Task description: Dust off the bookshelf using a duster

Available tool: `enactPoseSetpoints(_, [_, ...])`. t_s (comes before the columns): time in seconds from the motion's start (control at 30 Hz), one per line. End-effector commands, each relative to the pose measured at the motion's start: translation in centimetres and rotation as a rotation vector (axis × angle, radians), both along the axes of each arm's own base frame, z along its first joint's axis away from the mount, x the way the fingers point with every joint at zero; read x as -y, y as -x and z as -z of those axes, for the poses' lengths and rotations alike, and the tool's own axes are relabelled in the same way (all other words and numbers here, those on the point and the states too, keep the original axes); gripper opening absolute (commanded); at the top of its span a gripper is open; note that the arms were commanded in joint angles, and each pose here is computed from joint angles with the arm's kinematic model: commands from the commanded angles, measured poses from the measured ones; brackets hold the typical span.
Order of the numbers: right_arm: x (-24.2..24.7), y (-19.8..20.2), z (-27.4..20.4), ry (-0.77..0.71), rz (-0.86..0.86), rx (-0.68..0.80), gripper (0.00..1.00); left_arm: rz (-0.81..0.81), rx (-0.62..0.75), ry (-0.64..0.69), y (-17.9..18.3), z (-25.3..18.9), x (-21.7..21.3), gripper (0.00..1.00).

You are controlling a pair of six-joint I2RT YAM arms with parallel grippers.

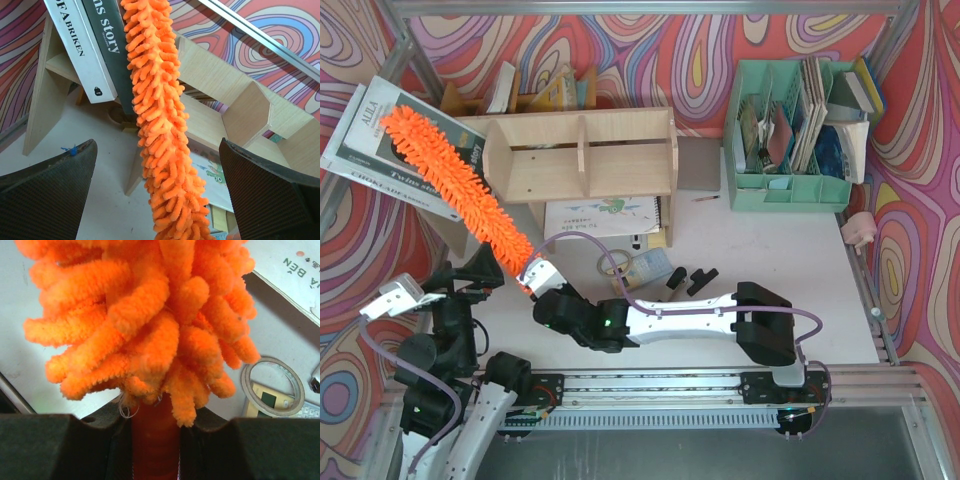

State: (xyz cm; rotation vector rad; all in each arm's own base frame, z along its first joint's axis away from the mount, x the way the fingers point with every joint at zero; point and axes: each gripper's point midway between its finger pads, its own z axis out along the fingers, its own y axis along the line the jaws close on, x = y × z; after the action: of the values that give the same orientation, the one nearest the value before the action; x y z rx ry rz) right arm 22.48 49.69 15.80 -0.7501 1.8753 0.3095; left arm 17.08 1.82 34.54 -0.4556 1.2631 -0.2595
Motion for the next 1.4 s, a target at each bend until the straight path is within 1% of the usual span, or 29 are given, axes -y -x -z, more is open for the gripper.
enactPoseSetpoints(0.0, [-2.0, 0.3, -1.3, -0.054, -0.044, -0.004, 0.0, 0.001, -0.004, -0.006, -0.2, 0.1, 0.1, 0.99])
enactPoseSetpoints(0.13, [-3.6, 1.6, -4.2, -0.114, -0.112, 0.058, 0.0, -0.001, -0.004, -0.005, -0.2, 0.1, 0.0, 0.98])
enactPoseSetpoints(0.2, [-3.8, 1.7, -4.8, -0.119, -0.103, 0.074, 0.0, -0.002, -0.006, -0.006, -0.2, 0.2, 0.0, 0.98])
enactPoseSetpoints(0.33, [-3.2, 1.2, -3.7, -0.096, -0.054, 0.066, 0.0, -0.003, -0.006, -0.005, -0.1, 0.2, 0.0, 0.99])
enactPoseSetpoints(0.5, [-1.6, 0.5, -1.1, -0.065, 0.035, 0.006, 0.0, -0.002, -0.003, -0.004, -0.1, 0.1, 0.0, 0.98])
enactPoseSetpoints(0.6, [-0.7, 0.0, -0.4, -0.069, 0.072, -0.033, 0.0, -0.002, -0.003, -0.003, -0.1, 0.1, 0.0, 0.99])
enactPoseSetpoints(0.77, [-1.1, -0.2, -1.1, -0.084, 0.076, -0.031, 0.0, -0.001, -0.007, -0.004, -0.2, 0.2, 0.1, 0.98])
enactPoseSetpoints(0.9, [-2.0, 0.1, -2.5, -0.134, 0.027, -0.019, 0.0, -0.002, -0.005, -0.003, -0.2, 0.2, 0.0, 0.98])
enactPoseSetpoints(1.07, [-3.3, 1.3, -4.4, -0.155, -0.034, 0.037, 0.0, 0.0, -0.004, -0.002, -0.2, 0.2, 0.1, 0.99])
enactPoseSetpoints(1.2, [-3.7, 1.4, -4.1, -0.158, -0.041, 0.03, 0.0, -0.002, -0.008, -0.004, -0.2, 0.3, 0.1, 0.98])
enactPoseSetpoints(1.37, [-2.4, 0.4, -1.6, -0.092, 0.059, -0.002, 0.0, -0.002, -0.007, -0.004, -0.2, 0.2, 0.1, 0.98])
